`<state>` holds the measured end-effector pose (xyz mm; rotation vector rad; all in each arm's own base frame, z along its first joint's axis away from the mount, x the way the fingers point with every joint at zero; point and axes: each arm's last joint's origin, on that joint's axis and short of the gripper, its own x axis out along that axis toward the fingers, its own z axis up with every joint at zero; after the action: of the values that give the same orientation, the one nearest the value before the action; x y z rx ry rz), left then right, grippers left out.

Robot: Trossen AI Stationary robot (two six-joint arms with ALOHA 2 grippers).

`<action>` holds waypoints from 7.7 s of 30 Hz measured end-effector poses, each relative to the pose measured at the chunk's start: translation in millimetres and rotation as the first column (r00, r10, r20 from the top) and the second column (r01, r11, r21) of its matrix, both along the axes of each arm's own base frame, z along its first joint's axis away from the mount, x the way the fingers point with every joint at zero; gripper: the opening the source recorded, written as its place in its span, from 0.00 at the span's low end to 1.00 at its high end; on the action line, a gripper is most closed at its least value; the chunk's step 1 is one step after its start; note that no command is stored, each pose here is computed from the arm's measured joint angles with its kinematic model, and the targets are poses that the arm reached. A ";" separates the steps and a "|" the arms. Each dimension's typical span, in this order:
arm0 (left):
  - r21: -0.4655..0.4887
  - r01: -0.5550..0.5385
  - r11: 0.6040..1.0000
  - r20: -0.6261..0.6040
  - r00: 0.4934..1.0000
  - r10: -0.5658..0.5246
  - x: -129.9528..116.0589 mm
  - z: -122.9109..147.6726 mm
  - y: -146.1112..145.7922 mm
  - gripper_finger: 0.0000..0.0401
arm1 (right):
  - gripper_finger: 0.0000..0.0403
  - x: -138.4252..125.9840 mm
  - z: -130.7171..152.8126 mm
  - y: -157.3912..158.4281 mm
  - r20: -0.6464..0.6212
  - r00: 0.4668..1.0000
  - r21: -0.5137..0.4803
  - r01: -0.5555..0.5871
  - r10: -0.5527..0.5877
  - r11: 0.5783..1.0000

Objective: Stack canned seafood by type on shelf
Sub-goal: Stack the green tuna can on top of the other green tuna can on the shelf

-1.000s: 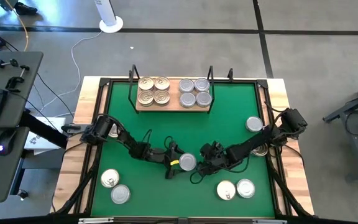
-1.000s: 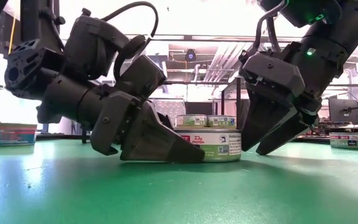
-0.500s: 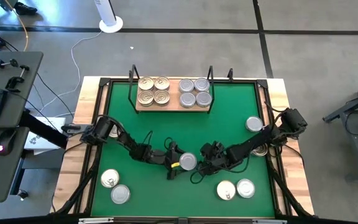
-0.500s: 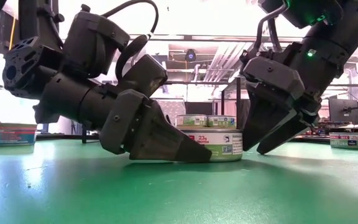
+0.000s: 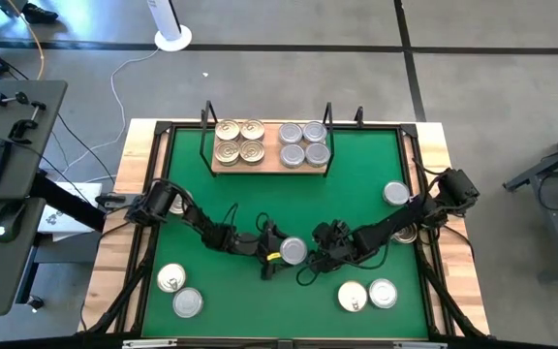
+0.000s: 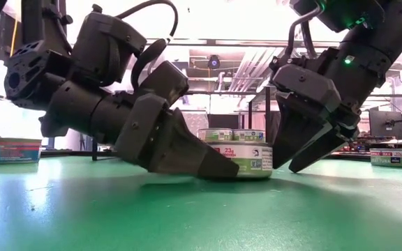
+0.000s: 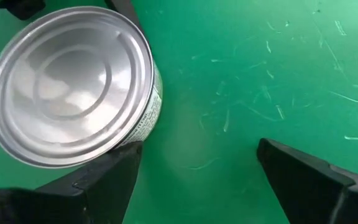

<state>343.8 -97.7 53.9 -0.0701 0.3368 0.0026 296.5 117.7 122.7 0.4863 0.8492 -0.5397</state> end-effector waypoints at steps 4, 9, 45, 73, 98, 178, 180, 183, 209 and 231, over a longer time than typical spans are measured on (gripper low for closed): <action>-0.037 -0.004 0.999 -0.004 1.000 0.004 0.2 0.2 0.7 0.99 | 0.82 -0.4 -0.1 -0.3 -0.003 1.000 -0.008 0.002 -0.002 1.000; -0.040 -0.025 0.999 -0.001 1.000 0.025 -1.5 0.0 -2.4 0.99 | 0.82 -0.8 -0.4 -0.5 -0.006 1.000 -0.007 0.008 -0.008 1.000; 0.029 -0.123 0.992 -0.034 0.992 0.124 -22.2 -9.5 -15.3 0.98 | 0.82 21.8 32.2 24.1 0.177 0.945 -0.255 -0.227 0.277 0.940; -0.036 -0.125 0.992 0.018 0.992 0.126 -21.3 -4.4 -16.3 0.98 | 0.01 42.5 -10.0 -6.7 0.099 0.975 -0.137 -0.186 0.200 0.973; -0.078 -0.153 0.985 0.055 0.986 0.158 -33.2 -5.4 -9.4 0.99 | 0.00 45.2 10.0 -0.2 0.176 0.923 -0.174 -0.312 0.341 0.934; 0.120 -0.587 0.801 0.049 0.809 0.586 11.7 183.8 222.6 0.87 | 0.00 -61.5 79.1 46.5 0.100 0.979 -0.358 -0.133 0.180 0.924; 0.116 -0.595 0.796 0.020 0.802 0.597 14.2 175.1 242.3 0.87 | 0.00 -61.5 79.2 46.5 0.099 0.979 -0.359 -0.134 0.180 0.924; 0.115 -0.586 0.802 -0.015 0.807 0.591 20.1 162.3 257.7 0.87 | 0.00 -61.7 79.1 46.4 0.096 0.979 -0.361 -0.135 0.181 0.923; 0.109 -0.610 0.785 -0.101 0.779 0.619 13.9 129.7 297.8 0.98 | 0.00 -61.9 79.1 46.1 0.097 0.979 -0.360 -0.131 0.177 0.924; 0.118 -0.592 0.797 -0.091 0.793 0.603 10.9 130.8 304.5 1.00 | 0.00 -18.6 167.6 -42.6 -0.031 0.941 -0.466 -0.312 0.337 0.828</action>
<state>354.8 206.7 184.7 -0.0923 0.4278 0.6603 277.9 75.2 290.3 -0.0900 0.7004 -0.3926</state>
